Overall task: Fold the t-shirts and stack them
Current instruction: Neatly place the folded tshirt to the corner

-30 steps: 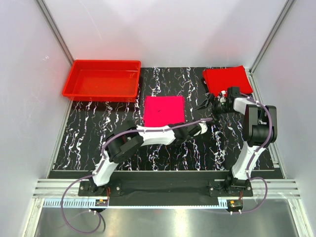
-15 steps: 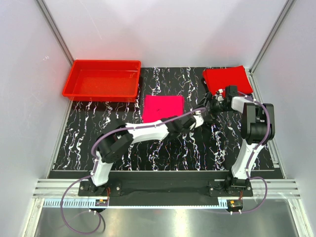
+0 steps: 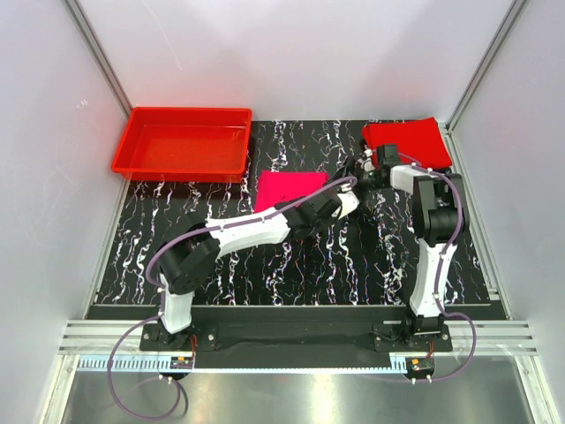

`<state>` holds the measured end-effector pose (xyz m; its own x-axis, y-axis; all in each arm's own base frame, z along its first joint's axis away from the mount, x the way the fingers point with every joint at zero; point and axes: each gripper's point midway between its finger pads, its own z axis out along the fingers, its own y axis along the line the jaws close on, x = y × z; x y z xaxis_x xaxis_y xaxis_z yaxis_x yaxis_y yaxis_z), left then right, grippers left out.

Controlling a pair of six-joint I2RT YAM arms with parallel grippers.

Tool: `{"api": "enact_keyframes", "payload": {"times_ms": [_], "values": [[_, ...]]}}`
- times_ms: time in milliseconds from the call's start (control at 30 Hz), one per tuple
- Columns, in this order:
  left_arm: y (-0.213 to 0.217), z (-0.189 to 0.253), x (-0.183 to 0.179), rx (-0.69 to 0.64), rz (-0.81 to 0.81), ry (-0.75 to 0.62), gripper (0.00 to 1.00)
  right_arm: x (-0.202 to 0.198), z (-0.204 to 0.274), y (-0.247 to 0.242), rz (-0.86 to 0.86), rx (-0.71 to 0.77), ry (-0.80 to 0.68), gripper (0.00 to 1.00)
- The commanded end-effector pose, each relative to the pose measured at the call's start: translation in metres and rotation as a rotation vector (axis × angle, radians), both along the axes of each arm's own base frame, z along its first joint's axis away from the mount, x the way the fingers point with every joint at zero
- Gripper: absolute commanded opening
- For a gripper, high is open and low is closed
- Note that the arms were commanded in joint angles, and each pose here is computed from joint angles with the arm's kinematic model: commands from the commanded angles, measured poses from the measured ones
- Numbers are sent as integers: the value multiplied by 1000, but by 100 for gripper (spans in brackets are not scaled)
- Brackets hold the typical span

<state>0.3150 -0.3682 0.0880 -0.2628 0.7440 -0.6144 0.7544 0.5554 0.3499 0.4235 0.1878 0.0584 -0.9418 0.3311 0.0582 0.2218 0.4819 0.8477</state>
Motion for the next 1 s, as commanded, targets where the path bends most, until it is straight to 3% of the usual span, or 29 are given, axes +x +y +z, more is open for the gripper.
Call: {"api": "enact_keyframes", "payload": {"times_ms": [0, 267, 533, 967], "values": [[-3, 30, 4, -88, 5, -22, 0, 3, -5, 17, 36, 23, -4, 100], [3, 45, 9, -107, 8, -37, 0, 7, -23, 22, 51, -37, -26, 98], [9, 59, 14, -125, 6, -51, 0, 3, -34, 23, 49, -69, -24, 83], [14, 72, 15, -148, 17, -57, 0, 36, -51, 38, -24, -83, -56, 80]]}}
